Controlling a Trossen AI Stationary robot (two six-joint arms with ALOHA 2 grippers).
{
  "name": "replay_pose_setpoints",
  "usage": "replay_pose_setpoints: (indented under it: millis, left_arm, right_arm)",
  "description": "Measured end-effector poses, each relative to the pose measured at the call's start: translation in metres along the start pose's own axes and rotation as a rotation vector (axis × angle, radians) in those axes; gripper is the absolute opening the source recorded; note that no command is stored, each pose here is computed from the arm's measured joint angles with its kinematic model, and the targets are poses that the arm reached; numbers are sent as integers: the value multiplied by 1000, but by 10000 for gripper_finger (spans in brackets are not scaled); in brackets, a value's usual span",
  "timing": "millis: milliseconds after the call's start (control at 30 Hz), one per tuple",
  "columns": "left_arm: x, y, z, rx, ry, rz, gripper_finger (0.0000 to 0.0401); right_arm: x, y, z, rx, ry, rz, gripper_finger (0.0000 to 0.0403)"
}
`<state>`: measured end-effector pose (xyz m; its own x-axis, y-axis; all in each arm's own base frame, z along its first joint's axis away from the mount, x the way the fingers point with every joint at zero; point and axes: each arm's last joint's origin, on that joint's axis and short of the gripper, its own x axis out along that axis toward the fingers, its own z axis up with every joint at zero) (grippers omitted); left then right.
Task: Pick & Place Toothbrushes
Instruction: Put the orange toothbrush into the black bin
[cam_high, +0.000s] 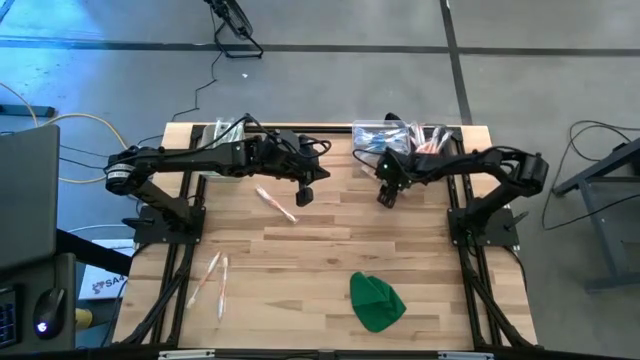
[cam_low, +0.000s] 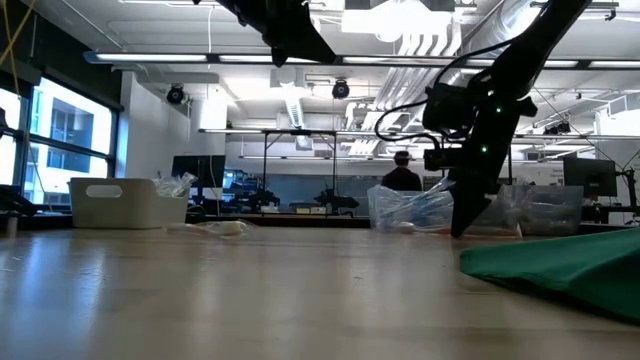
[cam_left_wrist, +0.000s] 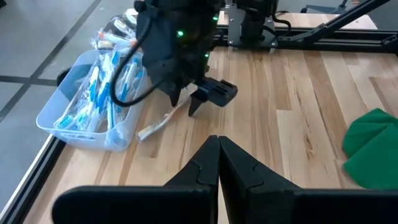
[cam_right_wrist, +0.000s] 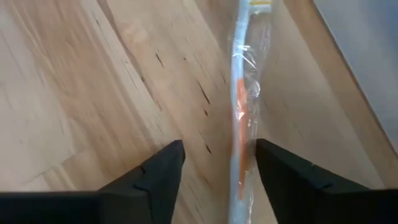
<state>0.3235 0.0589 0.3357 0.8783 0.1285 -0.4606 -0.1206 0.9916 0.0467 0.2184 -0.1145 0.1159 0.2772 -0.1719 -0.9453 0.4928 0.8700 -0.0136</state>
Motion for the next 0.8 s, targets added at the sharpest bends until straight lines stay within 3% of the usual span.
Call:
replay_pose_setpoints:
  millis: [167, 367, 667, 800]
  left_arm:
    - [0, 0, 0, -1, 1, 0, 0]
    - [0, 0, 0, -2, 0, 0, 0]
    - [0, 0, 0, -2, 0, 1, 0]
    - [0, 0, 0, -2, 0, 1, 0]
  right_arm:
    - [0, -7, 0, 25, 3, 48, 165]
    - [0, -2, -2, 2, 13, 4, 121]
    - [0, 9, -1, -47, -10, -35, 23]
    - [-4, 15, 0, -59, -38, -52, 15]
